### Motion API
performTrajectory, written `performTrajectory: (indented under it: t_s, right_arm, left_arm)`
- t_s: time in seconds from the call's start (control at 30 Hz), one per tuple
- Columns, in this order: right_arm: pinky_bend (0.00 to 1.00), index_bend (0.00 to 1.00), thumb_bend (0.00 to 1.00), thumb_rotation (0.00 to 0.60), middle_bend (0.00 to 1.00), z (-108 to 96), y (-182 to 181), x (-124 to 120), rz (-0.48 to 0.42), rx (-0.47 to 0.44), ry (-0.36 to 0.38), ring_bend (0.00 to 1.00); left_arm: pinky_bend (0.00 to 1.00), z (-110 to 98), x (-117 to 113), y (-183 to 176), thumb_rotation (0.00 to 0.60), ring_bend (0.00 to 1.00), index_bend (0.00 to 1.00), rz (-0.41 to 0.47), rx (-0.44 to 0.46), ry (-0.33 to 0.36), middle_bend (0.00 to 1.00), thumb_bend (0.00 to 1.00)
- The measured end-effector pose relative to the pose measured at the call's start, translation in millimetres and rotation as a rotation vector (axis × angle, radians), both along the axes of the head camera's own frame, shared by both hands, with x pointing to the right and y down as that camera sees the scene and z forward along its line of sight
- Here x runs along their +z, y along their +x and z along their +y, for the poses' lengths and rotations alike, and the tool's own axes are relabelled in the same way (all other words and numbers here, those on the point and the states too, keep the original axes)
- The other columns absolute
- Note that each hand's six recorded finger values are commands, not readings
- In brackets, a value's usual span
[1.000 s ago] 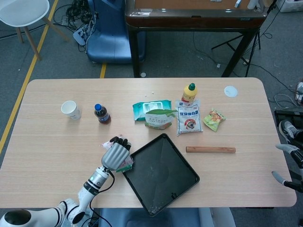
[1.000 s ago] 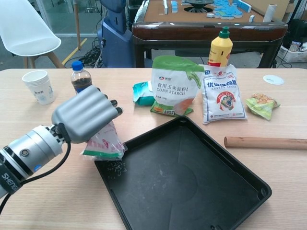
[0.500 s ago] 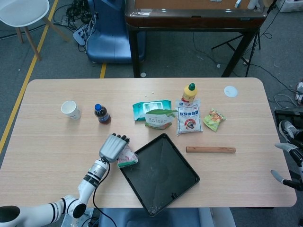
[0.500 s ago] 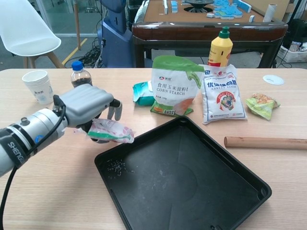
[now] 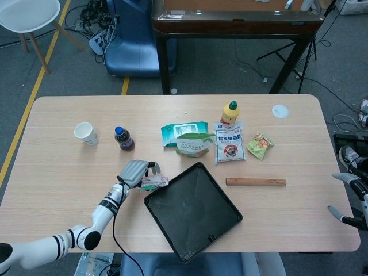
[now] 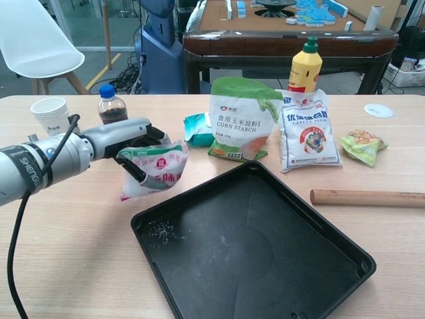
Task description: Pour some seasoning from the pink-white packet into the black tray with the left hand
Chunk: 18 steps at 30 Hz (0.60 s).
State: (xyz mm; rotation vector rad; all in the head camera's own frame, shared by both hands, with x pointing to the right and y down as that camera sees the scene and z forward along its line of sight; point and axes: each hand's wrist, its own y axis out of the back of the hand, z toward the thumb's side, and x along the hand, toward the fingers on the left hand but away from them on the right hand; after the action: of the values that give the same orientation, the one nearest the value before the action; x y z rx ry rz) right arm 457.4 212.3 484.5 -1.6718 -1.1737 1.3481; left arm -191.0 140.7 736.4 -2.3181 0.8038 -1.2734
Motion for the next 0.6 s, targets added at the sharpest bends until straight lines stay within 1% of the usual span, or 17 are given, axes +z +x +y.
performTrajectory:
  t_s: [0.1, 0.27, 0.37, 0.47, 0.6]
  right_arm:
    - [0.17, 0.28, 0.16, 0.600, 0.31, 0.2, 0.8, -0.4, 0.002, 0.004, 0.000, 0.15]
    - [0.17, 0.28, 0.16, 0.600, 0.31, 1.1, 2.5, -0.6, 0.006, 0.011, 0.000, 0.15]
    - [0.17, 0.28, 0.16, 0.600, 0.31, 1.0, 2.8, -0.6, 0.006, 0.012, 0.000, 0.15]
    - [0.17, 0.28, 0.16, 0.600, 0.31, 0.7, 3.0, -0.5, 0.007, 0.012, 0.000, 0.15]
    - [0.17, 0.28, 0.16, 0.600, 0.31, 0.2, 2.9, 0.2, 0.007, 0.012, -0.002, 0.15]
  left_arm:
    - [0.51, -2.3, 3.7, -0.3, 0.600, 0.50, 0.39, 0.031, -0.023, -0.032, 0.58, 0.16]
    - [0.47, -4.6, 9.5, 1.6, 0.600, 0.45, 0.37, 0.073, -0.045, -0.077, 0.55, 0.15]
    - [0.46, -8.1, 13.6, 0.6, 0.600, 0.43, 0.35, 0.077, -0.044, -0.083, 0.53, 0.16]
    - [0.44, -10.4, 15.8, 1.0, 0.600, 0.38, 0.32, 0.084, -0.049, -0.087, 0.49, 0.15]
    - [0.39, -11.1, 19.7, 0.9, 0.600, 0.29, 0.26, 0.080, -0.042, -0.088, 0.40, 0.15]
